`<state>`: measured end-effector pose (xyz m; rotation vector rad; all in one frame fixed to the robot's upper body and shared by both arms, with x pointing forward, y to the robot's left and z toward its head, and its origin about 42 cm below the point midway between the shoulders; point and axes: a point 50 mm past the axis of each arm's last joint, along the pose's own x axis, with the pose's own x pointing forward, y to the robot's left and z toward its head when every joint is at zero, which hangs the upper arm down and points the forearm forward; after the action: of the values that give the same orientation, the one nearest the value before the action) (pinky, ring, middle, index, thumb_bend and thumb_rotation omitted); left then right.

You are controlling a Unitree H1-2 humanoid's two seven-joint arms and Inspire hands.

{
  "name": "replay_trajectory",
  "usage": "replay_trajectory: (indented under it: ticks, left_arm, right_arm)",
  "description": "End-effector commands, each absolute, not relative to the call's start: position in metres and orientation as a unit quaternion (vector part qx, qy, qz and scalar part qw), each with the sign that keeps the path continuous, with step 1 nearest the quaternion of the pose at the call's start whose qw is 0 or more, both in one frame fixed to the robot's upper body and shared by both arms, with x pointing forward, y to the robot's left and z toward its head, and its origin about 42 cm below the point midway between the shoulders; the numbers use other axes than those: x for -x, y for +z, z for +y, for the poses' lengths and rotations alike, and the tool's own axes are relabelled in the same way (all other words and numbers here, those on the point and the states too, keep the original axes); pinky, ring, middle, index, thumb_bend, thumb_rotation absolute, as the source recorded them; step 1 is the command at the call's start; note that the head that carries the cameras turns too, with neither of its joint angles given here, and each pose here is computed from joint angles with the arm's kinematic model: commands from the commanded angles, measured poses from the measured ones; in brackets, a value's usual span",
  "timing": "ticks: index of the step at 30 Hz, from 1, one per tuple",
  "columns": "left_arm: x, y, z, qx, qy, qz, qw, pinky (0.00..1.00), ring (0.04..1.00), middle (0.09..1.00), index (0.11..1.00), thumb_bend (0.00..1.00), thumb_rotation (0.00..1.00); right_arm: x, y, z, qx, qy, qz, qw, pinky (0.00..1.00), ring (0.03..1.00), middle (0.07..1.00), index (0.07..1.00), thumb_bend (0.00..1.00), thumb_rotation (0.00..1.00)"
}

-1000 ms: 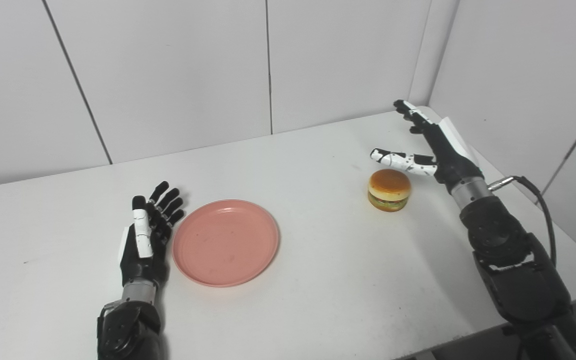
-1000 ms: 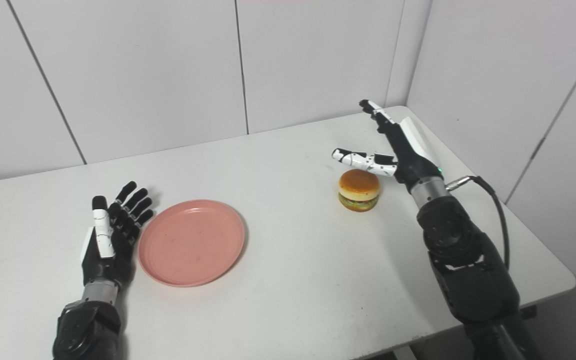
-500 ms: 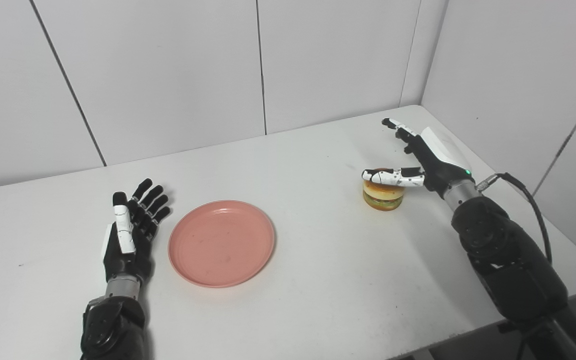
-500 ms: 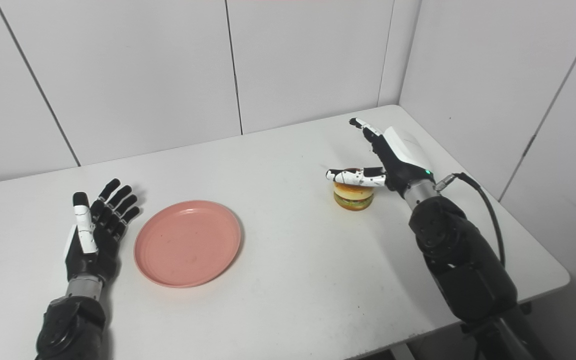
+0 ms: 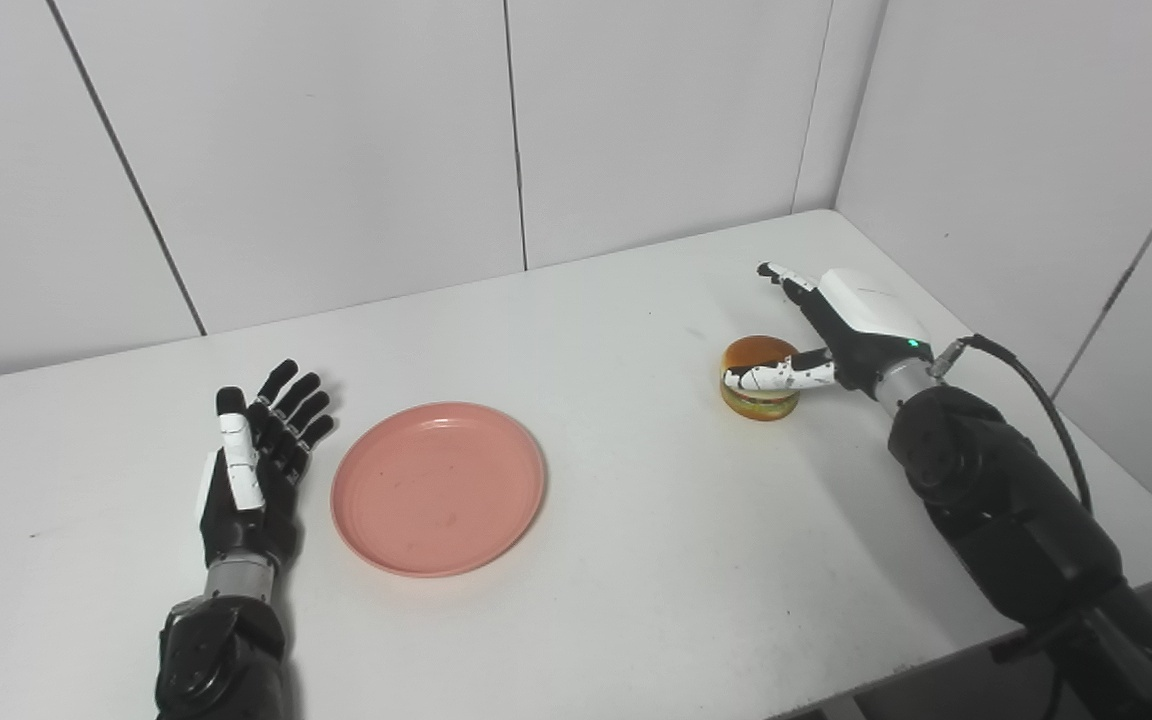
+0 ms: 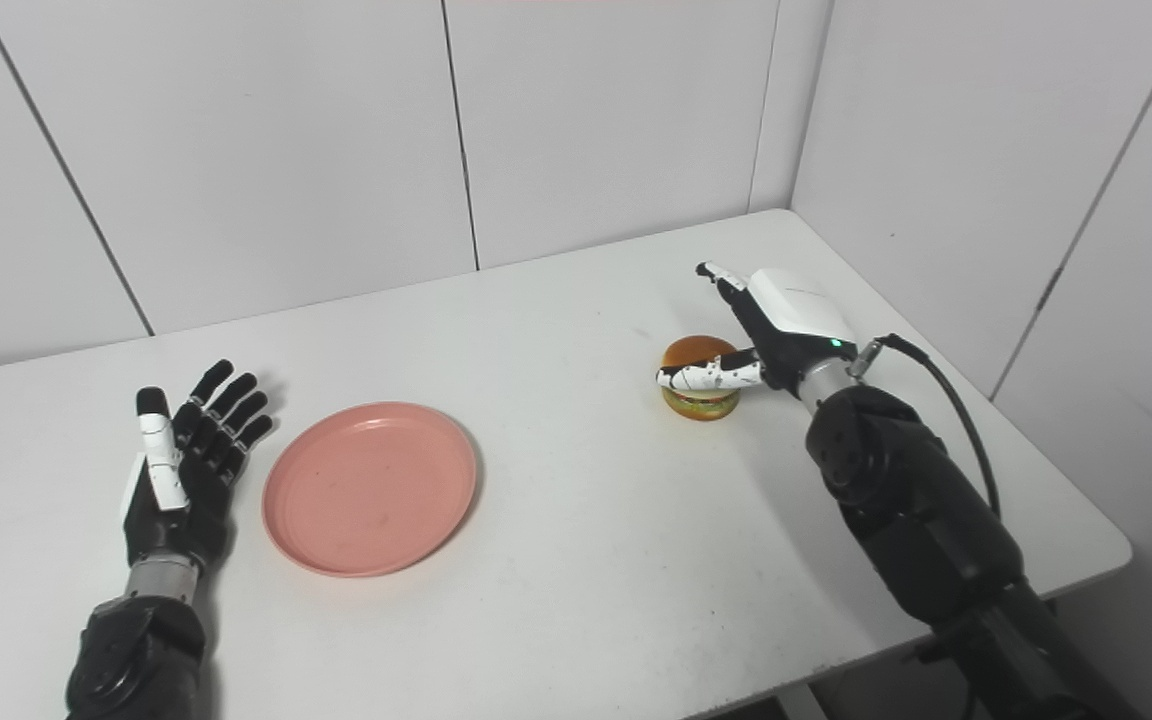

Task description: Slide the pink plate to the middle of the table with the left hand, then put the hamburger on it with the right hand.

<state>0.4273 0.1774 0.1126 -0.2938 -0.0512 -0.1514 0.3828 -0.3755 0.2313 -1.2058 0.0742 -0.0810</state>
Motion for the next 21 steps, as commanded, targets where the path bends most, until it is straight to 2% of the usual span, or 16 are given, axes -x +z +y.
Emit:
replay_trajectory:
  ticks: [1, 7, 10, 11, 14, 21]
  left_arm:
    - [-0.419, 0.102, 0.182, 0.144, -0.072, -0.018, 0.987, 0.85, 0.852, 0.845, 0.835, 0.88, 0.98]
    - [-0.418, 0.102, 0.183, 0.144, -0.072, -0.019, 0.987, 0.84, 0.851, 0.846, 0.833, 0.87, 0.98]
    - [-0.417, 0.103, 0.182, 0.145, -0.073, -0.02, 0.987, 0.85, 0.853, 0.846, 0.833, 0.86, 0.98]
    - [-0.416, 0.104, 0.182, 0.145, -0.073, -0.02, 0.987, 0.85, 0.853, 0.845, 0.833, 0.86, 0.98]
    - [-0.415, 0.104, 0.181, 0.144, -0.076, -0.022, 0.986, 0.85, 0.856, 0.846, 0.836, 0.86, 0.99]
    - [-0.409, 0.102, 0.18, 0.138, -0.077, -0.02, 0.987, 0.85, 0.858, 0.847, 0.839, 0.85, 1.0]
  right_arm:
    - [-0.393, 0.255, -0.38, 0.58, -0.049, 0.007, 0.813, 0.7, 0.833, 0.895, 0.91, 0.93, 0.56]
    - [-0.403, 0.243, -0.38, 0.578, -0.031, 0.015, 0.816, 0.67, 0.809, 0.875, 0.913, 0.94, 0.53]
    - [-0.407, 0.24, -0.378, 0.578, -0.026, 0.026, 0.815, 0.72, 0.836, 0.886, 0.913, 0.94, 0.51]
    - [-0.409, 0.24, -0.378, 0.579, -0.024, 0.03, 0.814, 0.76, 0.866, 0.899, 0.916, 0.93, 0.52]
    - [-0.41, 0.235, -0.373, 0.579, -0.018, 0.036, 0.814, 0.78, 0.876, 0.899, 0.91, 0.94, 0.51]
    - [-0.41, 0.225, -0.365, 0.581, -0.001, 0.031, 0.813, 0.75, 0.842, 0.884, 0.888, 0.92, 0.46]
